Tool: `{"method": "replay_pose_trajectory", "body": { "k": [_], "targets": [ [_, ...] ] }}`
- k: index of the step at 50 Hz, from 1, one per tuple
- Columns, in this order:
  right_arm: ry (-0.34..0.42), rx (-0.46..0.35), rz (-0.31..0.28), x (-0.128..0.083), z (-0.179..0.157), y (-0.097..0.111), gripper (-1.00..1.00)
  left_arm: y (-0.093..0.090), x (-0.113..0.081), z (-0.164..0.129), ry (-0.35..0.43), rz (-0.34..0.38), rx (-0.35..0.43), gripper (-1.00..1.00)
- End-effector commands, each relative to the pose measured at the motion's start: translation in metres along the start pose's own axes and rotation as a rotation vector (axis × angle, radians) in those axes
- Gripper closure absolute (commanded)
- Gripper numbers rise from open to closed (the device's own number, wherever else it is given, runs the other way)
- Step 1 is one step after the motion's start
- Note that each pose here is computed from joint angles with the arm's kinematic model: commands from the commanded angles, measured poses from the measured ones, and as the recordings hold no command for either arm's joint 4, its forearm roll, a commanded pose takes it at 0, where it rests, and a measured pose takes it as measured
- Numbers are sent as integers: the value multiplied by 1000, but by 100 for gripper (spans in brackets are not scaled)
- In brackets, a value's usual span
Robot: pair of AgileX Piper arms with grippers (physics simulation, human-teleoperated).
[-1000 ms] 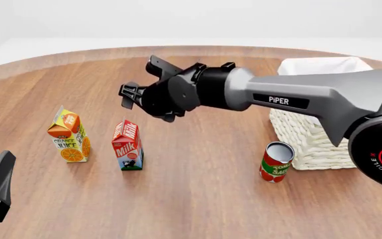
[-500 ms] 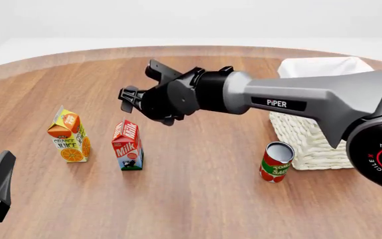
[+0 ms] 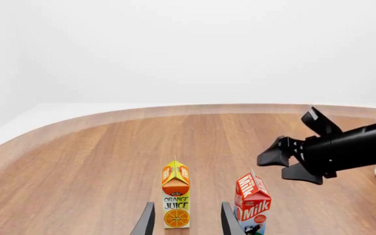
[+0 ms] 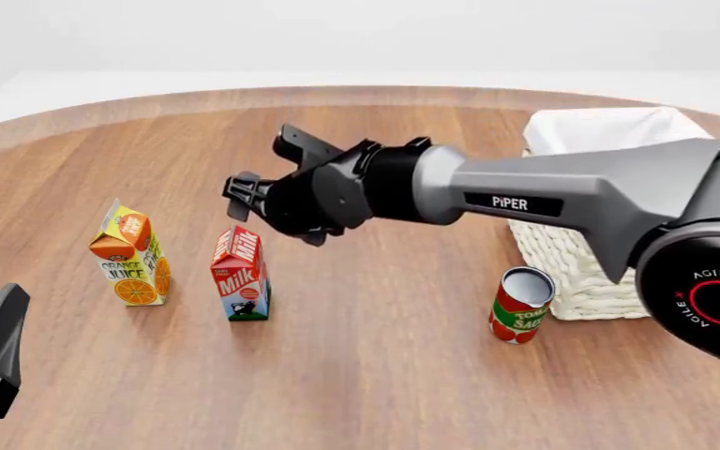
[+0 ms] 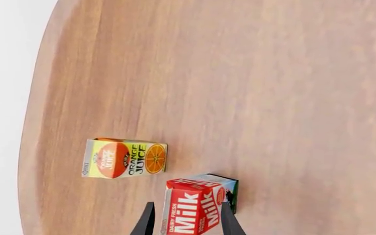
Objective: Pick the milk and place it in the basket.
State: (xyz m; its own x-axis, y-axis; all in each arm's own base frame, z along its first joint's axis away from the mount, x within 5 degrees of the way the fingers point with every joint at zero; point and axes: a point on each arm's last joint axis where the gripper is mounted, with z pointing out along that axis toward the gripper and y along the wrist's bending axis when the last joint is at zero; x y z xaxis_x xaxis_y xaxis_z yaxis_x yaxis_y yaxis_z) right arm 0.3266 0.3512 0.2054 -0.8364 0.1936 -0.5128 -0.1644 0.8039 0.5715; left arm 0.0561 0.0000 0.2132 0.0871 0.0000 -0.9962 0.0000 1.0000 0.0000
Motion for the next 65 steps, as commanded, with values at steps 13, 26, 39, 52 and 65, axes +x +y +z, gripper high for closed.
{"method": "replay_pose_trajectory", "body": {
  "k": [13,26,39,52,65],
  "targets": [
    [7,-4,6,9,10,-3,-100,0,0,0,0,0,0,-100],
    [9,-4,11,12,13,-5,-100,0,0,0,0,0,0,-100],
    [13,-7,10,15,19,-3,-100,0,0,0,0,0,0,-100],
    [15,-9,10,17,25,-2,-100,0,0,0,0,0,0,-100],
    [23,-12,22,25,31,-4,-100,0,0,0,0,0,0,-100]
  ]
}}
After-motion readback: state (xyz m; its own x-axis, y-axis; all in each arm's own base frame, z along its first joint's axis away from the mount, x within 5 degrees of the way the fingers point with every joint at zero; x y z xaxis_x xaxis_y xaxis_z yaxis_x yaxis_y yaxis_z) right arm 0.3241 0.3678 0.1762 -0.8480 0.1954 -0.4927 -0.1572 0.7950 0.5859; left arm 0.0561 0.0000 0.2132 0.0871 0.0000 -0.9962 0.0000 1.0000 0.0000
